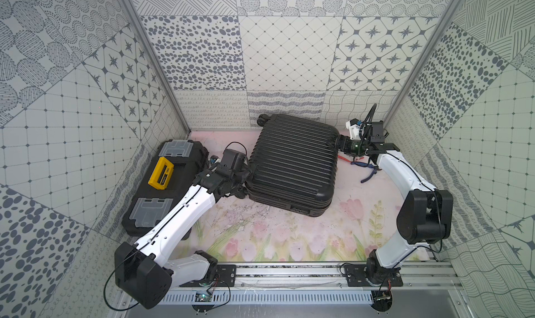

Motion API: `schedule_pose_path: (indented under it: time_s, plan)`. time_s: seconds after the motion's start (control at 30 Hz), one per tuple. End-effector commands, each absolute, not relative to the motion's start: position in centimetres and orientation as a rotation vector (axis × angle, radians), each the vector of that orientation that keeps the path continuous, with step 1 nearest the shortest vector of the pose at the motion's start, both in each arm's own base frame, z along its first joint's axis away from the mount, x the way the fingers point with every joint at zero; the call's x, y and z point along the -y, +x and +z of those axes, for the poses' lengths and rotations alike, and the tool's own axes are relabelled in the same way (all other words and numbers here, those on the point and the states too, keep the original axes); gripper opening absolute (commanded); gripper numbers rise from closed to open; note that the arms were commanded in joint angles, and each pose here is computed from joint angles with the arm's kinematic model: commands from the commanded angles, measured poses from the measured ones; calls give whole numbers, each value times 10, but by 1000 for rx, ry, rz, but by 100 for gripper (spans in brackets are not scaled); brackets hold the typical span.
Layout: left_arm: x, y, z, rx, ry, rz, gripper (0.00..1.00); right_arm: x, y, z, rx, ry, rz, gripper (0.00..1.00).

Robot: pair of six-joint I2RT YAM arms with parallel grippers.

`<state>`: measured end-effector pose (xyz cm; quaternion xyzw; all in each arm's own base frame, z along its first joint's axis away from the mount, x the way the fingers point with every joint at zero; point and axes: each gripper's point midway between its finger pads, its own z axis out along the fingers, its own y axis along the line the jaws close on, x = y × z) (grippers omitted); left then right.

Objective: Close the suitcase zippers
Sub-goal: Adjust the suitcase at the center of the board, then pick up the suitcase from the center of the board.

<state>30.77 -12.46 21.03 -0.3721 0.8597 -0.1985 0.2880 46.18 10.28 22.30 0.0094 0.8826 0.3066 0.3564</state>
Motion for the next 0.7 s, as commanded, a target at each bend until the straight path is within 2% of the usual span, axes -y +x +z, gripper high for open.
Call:
schedule_pose_path:
  time_s: [0.0, 0.13, 0.4, 0.57, 0.67]
  plan:
    - [111, 276, 208, -2467, -713, -339, 80, -86, 449, 234, -2277, 13, 727, 87]
    - [99, 279, 236, -2458, -306, -163, 82, -71, 432, 249, -2252, -28, 675, 89]
    - [105, 268, 280, -2329, 888, 130, 86, -87, 374, 277, -2141, -274, 702, 93]
    - [110, 257, 276, -2292, 1288, 42, 85, -100, 344, 282, -2099, -357, 780, 94]
    - [108, 263, 270, -2276, 1462, 81, 84, -106, 333, 280, -2098, -381, 825, 94]
